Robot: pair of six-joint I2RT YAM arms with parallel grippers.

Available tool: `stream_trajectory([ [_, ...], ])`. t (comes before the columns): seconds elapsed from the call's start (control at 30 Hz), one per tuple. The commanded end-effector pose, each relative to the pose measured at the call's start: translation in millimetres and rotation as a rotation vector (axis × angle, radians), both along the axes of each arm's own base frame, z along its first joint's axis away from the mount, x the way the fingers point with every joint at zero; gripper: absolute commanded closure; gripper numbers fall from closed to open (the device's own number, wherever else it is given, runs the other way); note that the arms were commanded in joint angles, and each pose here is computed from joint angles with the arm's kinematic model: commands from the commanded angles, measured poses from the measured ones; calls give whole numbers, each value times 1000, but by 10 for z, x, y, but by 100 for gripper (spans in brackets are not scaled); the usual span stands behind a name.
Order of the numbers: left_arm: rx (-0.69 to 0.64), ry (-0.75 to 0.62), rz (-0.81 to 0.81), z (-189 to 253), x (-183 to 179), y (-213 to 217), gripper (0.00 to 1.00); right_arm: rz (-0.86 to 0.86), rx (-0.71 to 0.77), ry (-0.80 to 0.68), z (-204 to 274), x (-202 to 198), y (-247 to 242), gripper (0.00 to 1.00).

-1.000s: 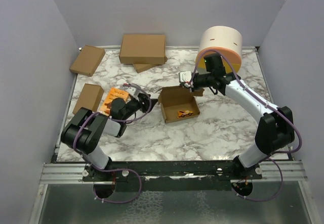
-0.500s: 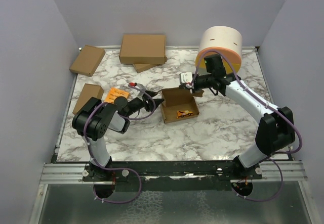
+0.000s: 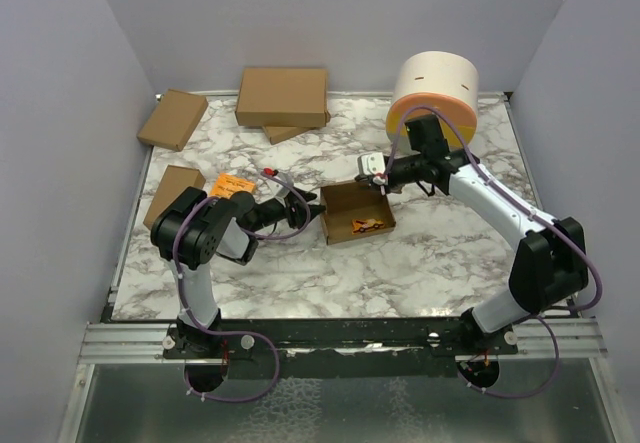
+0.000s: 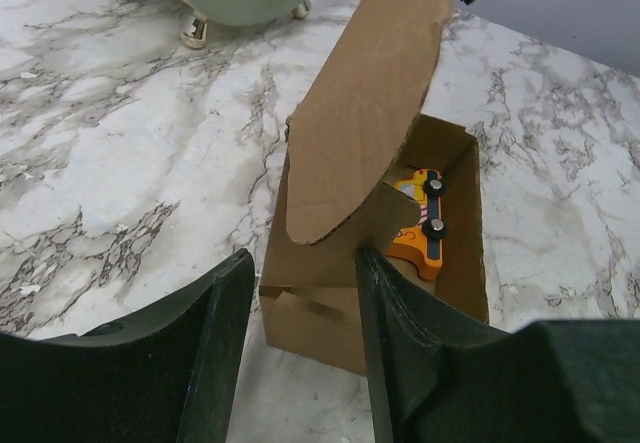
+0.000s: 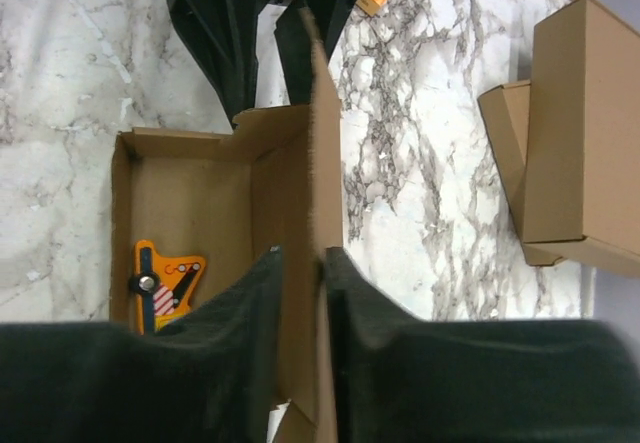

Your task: Fold the paper box

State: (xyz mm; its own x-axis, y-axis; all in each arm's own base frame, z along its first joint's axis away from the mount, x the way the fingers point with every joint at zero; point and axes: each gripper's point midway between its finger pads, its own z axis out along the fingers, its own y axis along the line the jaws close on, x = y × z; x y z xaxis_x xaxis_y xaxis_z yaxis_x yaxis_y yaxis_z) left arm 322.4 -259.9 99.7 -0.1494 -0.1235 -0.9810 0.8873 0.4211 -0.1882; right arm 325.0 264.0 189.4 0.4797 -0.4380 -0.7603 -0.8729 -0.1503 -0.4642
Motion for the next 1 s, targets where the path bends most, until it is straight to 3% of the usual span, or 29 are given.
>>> stream_trajectory([
  [0.0,-68,-238,-45,432,-51,-19,52,18,16,16,56,-142,-30,64],
  [0.1,-67,-236,-47,425,-53,-17,52,-18,16,35,114,-130,-61,49],
  [0.4,-70,-232,-50,421,-33,-31,52,-76,139,99,451,-126,-478,26],
  [0.57,-72,-236,-52,425,-9,-43,52,-265,162,114,346,117,-901,20],
  [0.77,-73,-241,-56,434,26,-47,53,-453,137,157,-40,425,-1104,19],
  [0.97,-76,-244,-64,444,36,-61,53,-472,148,256,-307,564,-1281,22],
])
